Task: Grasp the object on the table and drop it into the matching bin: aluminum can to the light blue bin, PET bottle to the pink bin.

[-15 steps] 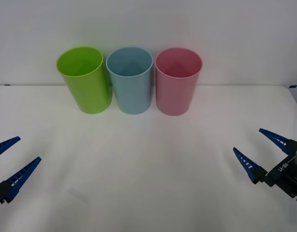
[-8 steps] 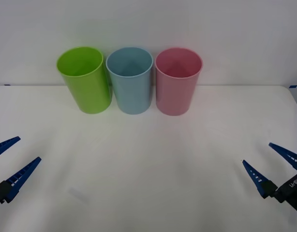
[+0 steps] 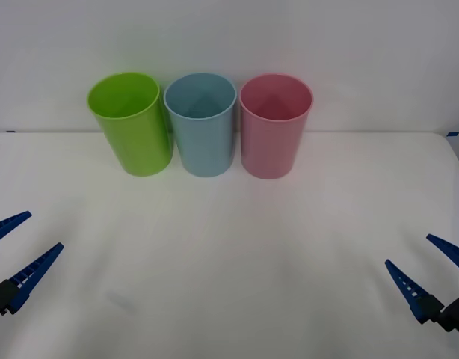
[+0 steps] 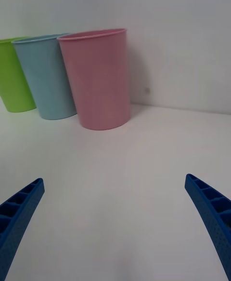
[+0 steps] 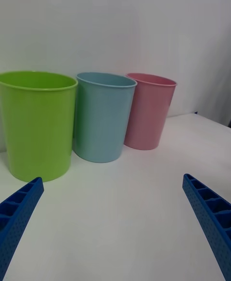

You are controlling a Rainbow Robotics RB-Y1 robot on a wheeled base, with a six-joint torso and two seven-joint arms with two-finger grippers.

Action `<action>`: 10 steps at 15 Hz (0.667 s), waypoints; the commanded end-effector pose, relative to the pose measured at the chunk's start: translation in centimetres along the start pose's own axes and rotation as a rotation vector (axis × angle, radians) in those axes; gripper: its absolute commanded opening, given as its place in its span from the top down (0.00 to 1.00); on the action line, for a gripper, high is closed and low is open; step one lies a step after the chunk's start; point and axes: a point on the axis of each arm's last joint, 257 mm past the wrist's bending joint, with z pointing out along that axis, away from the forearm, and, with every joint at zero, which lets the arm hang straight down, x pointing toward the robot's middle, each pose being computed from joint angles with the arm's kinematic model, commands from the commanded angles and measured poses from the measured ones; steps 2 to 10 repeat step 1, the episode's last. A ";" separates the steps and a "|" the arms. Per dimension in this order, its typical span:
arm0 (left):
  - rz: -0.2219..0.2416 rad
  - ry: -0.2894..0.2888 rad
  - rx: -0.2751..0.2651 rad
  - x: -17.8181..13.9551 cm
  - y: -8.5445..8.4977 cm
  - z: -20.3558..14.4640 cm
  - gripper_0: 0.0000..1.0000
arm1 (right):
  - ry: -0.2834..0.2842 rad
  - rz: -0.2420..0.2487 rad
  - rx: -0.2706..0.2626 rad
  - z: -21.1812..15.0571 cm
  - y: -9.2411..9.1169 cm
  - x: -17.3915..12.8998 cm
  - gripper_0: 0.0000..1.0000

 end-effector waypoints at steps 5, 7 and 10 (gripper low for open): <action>0.000 0.000 0.000 0.0 0.0 0.0 0.00 | 0.003 -0.005 0.000 -0.1 0.0 0.1 0.00; 0.000 0.000 0.000 0.0 0.0 0.0 0.00 | 0.003 -0.005 0.000 -0.1 0.0 0.1 0.00; 0.000 0.000 0.000 0.0 0.0 0.0 0.00 | 0.003 -0.005 0.000 -0.1 0.0 0.1 0.00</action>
